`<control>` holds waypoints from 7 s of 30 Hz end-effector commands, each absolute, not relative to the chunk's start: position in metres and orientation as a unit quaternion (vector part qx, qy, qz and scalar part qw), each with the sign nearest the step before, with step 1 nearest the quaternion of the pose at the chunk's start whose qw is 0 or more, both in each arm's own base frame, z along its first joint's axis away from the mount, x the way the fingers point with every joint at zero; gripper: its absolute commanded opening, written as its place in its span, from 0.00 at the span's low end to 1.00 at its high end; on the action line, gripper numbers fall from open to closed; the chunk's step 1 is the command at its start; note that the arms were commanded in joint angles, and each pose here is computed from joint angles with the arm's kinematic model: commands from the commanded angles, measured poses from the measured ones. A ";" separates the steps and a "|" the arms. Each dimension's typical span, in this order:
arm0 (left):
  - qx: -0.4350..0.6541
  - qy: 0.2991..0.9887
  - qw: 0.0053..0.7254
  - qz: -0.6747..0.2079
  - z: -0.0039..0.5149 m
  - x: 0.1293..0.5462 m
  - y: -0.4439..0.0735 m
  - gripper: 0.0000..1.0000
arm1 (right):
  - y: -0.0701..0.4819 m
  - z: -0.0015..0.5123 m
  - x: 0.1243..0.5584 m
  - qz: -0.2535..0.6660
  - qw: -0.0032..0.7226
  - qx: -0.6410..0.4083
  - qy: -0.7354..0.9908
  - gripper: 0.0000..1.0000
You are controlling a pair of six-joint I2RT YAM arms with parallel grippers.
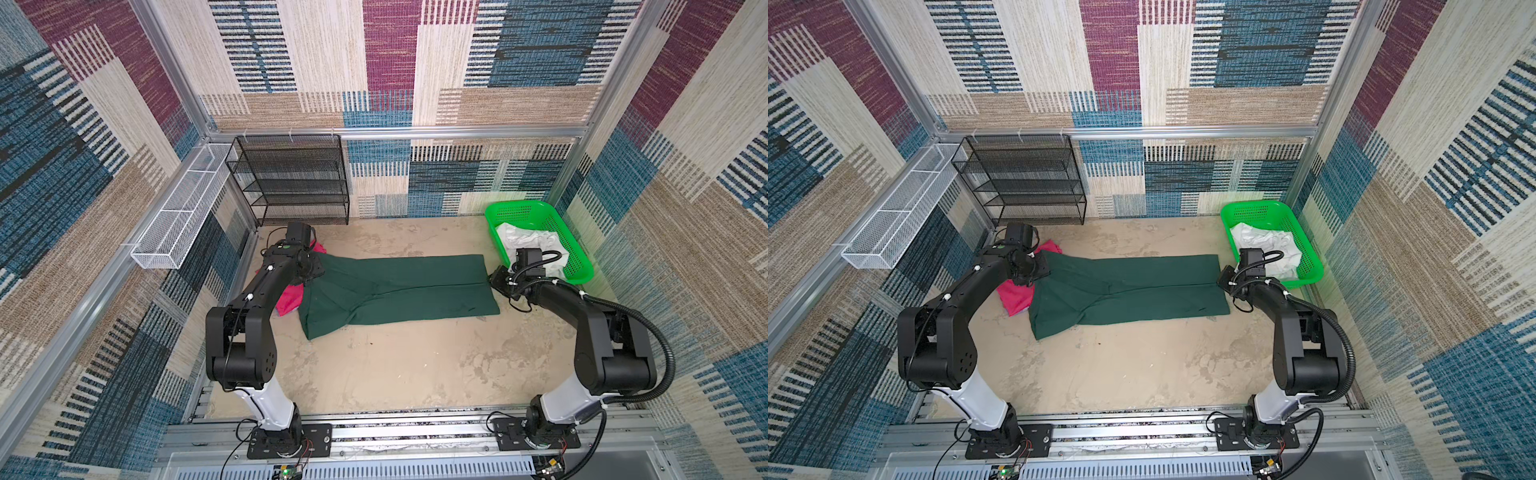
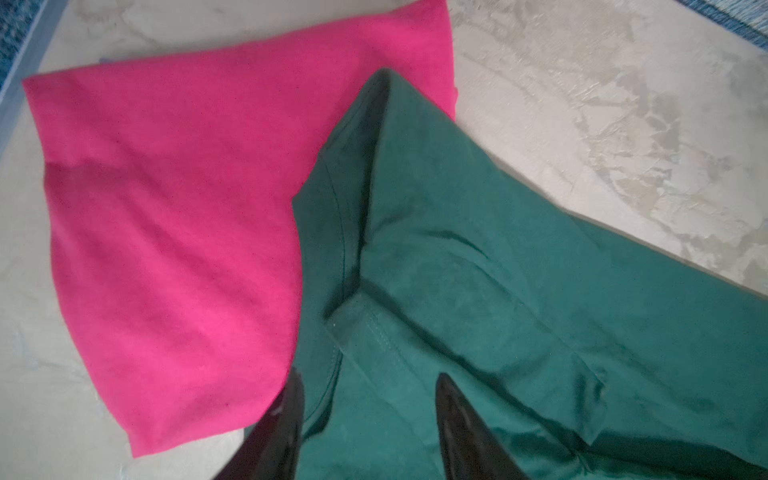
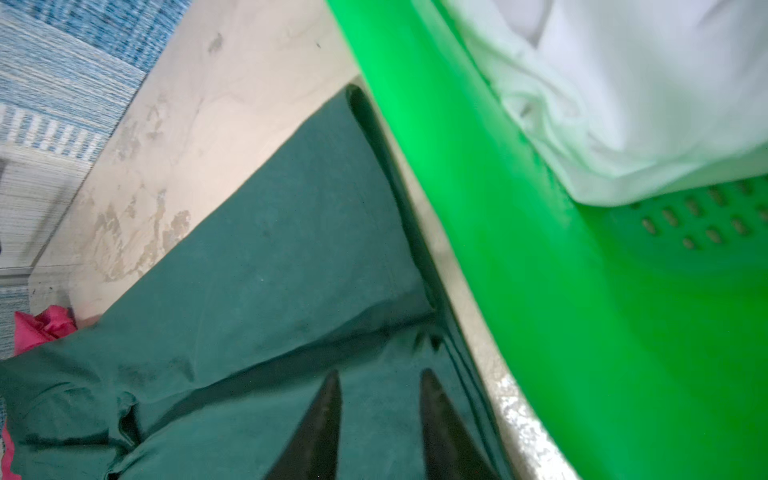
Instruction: Fold and stack the t-shirts
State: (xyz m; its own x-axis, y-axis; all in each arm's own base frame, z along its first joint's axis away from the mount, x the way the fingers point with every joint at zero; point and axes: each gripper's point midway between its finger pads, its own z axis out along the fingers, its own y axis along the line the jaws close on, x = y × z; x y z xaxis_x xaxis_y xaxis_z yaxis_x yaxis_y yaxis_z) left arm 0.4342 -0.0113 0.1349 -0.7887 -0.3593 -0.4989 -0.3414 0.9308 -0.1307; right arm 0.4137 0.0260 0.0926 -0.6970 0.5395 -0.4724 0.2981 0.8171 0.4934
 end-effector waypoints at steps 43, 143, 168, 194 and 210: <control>-0.213 0.942 0.195 -0.172 0.039 0.381 -0.128 0.33 | 0.070 0.015 0.349 0.155 0.219 0.160 0.950 0.52; -0.107 0.956 0.272 0.020 0.128 0.490 -0.014 0.00 | 0.076 -0.013 0.313 0.170 0.174 0.152 0.958 0.52; -0.079 0.967 0.240 0.031 0.137 0.527 -0.018 0.32 | 0.074 -0.014 0.304 0.165 0.168 0.160 0.959 0.52; -0.186 0.974 0.127 0.041 0.045 0.319 0.000 0.09 | 0.073 -0.004 0.306 0.163 0.169 0.151 0.960 0.53; -0.210 0.968 0.110 0.089 0.059 0.289 0.022 0.00 | 0.053 0.001 0.268 0.130 0.149 0.191 0.961 0.53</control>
State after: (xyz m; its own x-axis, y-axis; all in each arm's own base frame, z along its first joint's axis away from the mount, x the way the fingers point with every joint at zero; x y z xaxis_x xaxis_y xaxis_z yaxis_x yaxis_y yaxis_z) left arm 0.3011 0.0192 0.0618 -0.8832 -0.3708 -0.2871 -0.4129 0.9051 0.1016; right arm 0.3218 0.0673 0.0296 -0.8269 0.3791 -0.4153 0.1962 0.8867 0.4187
